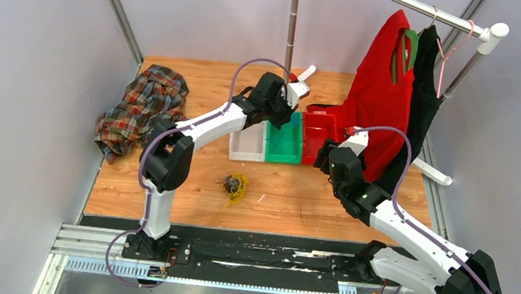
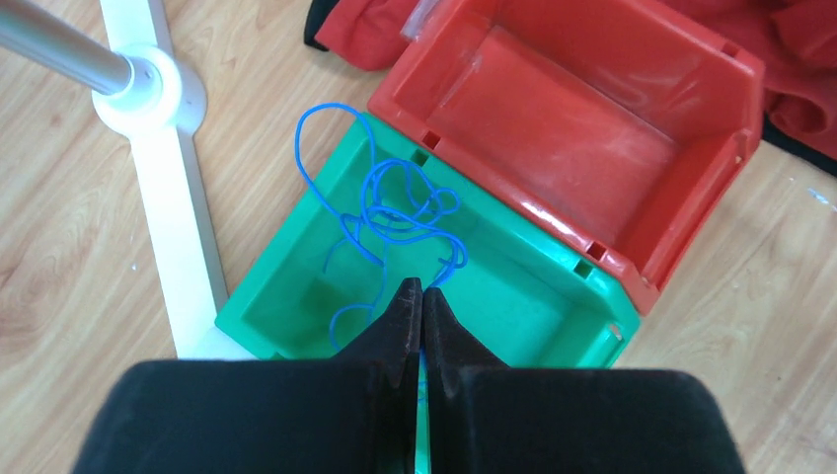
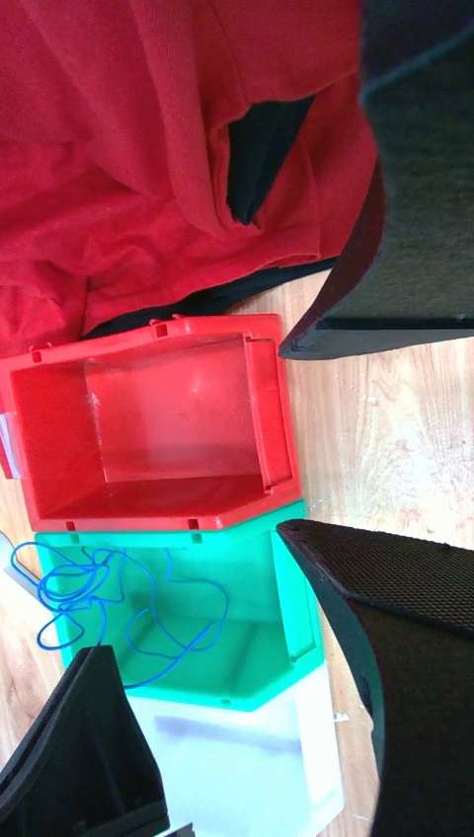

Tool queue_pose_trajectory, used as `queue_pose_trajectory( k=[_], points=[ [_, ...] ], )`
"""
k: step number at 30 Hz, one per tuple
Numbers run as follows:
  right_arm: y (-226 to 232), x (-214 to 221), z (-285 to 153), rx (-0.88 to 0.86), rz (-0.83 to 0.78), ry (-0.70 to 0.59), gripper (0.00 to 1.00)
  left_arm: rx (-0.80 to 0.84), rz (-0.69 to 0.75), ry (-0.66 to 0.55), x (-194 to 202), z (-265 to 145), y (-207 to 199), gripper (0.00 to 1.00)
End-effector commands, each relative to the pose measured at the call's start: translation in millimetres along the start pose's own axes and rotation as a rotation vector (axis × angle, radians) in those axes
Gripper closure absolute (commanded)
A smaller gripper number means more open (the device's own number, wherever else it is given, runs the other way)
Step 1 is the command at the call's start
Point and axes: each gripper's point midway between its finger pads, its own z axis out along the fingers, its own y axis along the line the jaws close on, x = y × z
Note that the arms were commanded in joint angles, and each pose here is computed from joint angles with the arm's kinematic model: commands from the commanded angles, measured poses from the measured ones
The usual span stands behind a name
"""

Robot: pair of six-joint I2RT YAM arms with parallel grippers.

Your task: Untangle the cables

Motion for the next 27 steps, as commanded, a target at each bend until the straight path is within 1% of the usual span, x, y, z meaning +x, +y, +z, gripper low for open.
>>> queue_pose_trajectory(
  k=[1,2,3,4,5,6,8,9,11,14,16,18,20,22,23,24,27],
  points=[
    [-4.1,8.6,2.9,0.005,0.010,0.027,0.40,-0.055,-0.004,-0.025,4.4,7.4,8.4,0.99],
    [-3.8,8.8,3.1,0.004,0.010,0.028,0.40,-0.061,-0.004,-0.019,8.8,8.1,8.6,0.99],
    [-3.5,9.1,3.2,0.003,0.008,0.030,0.40,-0.067,-0.005,-0.010,14.0,8.7,9.6,0.96],
    [-3.0,8.3,3.6,0.001,0.008,0.030,0.40,-0.072,-0.004,-0.002,17.9,9.1,9.9,0.87],
    [-2.1,8.2,3.6,-0.002,0.006,0.033,0.39,-0.072,-0.003,0.006,20.6,8.9,10.0,0.72],
    [-1.4,7.4,3.7,-0.003,0.006,0.033,0.39,-0.075,-0.004,0.016,21.1,6.7,10.7,0.62],
    [-0.1,5.8,3.9,-0.005,0.004,0.033,0.39,-0.075,-0.009,0.016,10.3,-2.6,12.8,0.46],
    [0.4,5.2,3.9,-0.006,0.002,0.033,0.38,-0.069,-0.012,0.011,3.8,-9.5,13.4,0.38],
    [1.9,3.9,4.5,-0.009,0.001,0.033,0.38,-0.047,-0.016,0.006,-8.5,-27.3,13.7,0.27],
    [7.7,0.7,5.8,-0.028,-0.003,0.036,0.38,-0.007,-0.010,0.029,-14.0,-61.3,12.9,0.12],
    [12.9,-0.7,6.3,-0.047,-0.004,0.041,0.38,0.040,0.024,0.075,-4.8,-86.1,7.0,0.10],
    [18.3,-0.3,6.2,-0.070,-0.003,0.051,0.38,0.120,0.062,0.141,16.4,-114.6,-5.4,0.09],
    [24.6,1.3,6.1,-0.098,0.000,0.064,0.38,0.221,0.109,0.213,47.2,-141.9,-21.1,0.09],
    [29.1,5.5,6.9,-0.112,-0.001,0.080,0.39,0.284,0.150,0.267,78.5,-166.5,-32.5,0.10],
    [36.7,10.4,5.4,-0.147,-0.004,0.102,0.40,0.309,0.168,0.294,94.9,-177.4,-37.6,0.11],
    [40.4,13.4,5.1,-0.159,-0.009,0.111,0.40,0.328,0.202,0.306,107.3,-184.9,-40.8,0.11],
    [53.0,22.7,3.9,-0.191,-0.032,0.133,0.42,0.372,0.216,0.323,133.1,-200.1,-55.9,0.14]
  ],
)
